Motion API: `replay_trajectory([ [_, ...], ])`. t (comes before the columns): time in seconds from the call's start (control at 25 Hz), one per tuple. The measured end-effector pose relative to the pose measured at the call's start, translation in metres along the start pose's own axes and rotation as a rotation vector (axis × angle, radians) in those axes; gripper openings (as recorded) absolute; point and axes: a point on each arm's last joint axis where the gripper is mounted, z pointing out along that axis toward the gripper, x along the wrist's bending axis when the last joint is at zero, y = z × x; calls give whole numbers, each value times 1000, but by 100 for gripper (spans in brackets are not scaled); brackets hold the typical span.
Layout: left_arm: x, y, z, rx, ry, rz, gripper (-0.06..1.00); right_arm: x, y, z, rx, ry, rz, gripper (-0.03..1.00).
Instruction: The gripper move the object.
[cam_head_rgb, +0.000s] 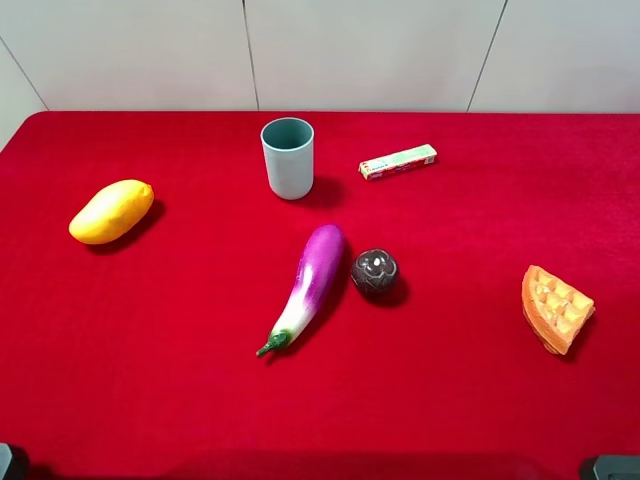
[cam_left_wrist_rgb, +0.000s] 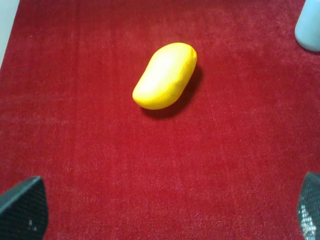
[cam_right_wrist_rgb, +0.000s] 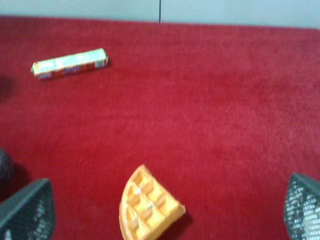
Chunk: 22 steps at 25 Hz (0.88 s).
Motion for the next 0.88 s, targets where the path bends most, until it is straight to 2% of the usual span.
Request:
replay_trajectory([
  [0.08,0,0,0,0,0,0,99,0,-10,0,-41,2,1,69],
  [0.44,0,0,0,0,0,0,99,0,-21,8,-17,1,2,69],
  [0.76,0,0,0,0,0,0,99,1,-21,9,-32,-102,52,69],
  [0.88,0,0,0,0,0,0,99,1,-21,9,-32,-113,57,69],
])
